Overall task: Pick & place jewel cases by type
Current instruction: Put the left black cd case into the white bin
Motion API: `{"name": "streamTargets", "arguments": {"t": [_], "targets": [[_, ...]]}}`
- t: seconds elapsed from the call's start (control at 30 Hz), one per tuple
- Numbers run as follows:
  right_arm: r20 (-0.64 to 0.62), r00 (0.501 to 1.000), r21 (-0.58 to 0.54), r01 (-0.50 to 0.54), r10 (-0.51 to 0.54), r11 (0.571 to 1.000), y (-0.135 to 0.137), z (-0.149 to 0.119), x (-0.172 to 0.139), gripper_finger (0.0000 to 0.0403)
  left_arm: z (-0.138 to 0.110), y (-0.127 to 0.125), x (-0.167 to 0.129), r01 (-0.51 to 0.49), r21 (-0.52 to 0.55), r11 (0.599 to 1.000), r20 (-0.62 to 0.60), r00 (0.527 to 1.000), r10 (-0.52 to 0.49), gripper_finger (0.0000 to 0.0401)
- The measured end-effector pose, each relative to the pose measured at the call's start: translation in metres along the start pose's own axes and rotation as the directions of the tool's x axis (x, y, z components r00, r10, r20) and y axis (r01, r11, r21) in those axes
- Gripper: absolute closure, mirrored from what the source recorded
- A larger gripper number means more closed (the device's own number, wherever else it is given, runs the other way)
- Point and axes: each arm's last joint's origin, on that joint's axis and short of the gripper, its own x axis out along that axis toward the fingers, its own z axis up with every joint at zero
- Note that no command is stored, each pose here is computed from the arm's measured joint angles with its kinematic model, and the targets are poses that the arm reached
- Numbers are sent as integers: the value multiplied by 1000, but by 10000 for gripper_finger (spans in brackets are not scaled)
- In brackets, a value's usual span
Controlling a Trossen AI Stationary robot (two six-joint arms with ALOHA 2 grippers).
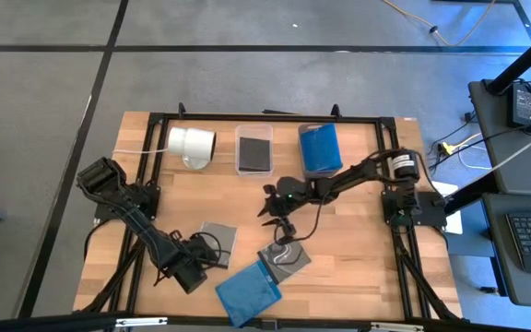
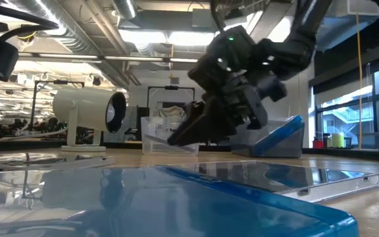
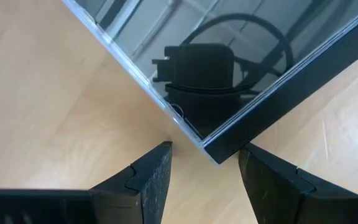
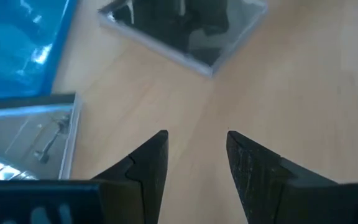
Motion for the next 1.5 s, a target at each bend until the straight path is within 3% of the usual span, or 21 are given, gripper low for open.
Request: {"name": "streamTargets", "arguments": {"t": [0.17, 0.63, 1.0, 1.3, 1.5], "targets": [[-7, 1000, 7, -15, 15, 1000, -10, 14, 17, 235, 1, -2, 1, 20, -6, 1000, 41, 999, -20, 217], [-34, 998, 1, -45, 45, 999, -16, 16, 64, 235, 2, -2, 1, 17, 17, 1000, 53, 998, -17, 217], [-8, 999, -34, -41, 40, 999, -16, 22, 66, 235, 4, -1, 2, 10, 15, 1000, 96, 995, -11, 217], [-68, 996, -19, -63, 62, 998, -7, 20, 68, 235, 6, -1, 3, -2, 19, 1000, 175, 985, -1, 217], [-115, 990, 13, -82, 83, 997, -1, 18, 68, 235, 7, -1, 3, -30, 104, 994, 227, 974, 5, 217]]}}
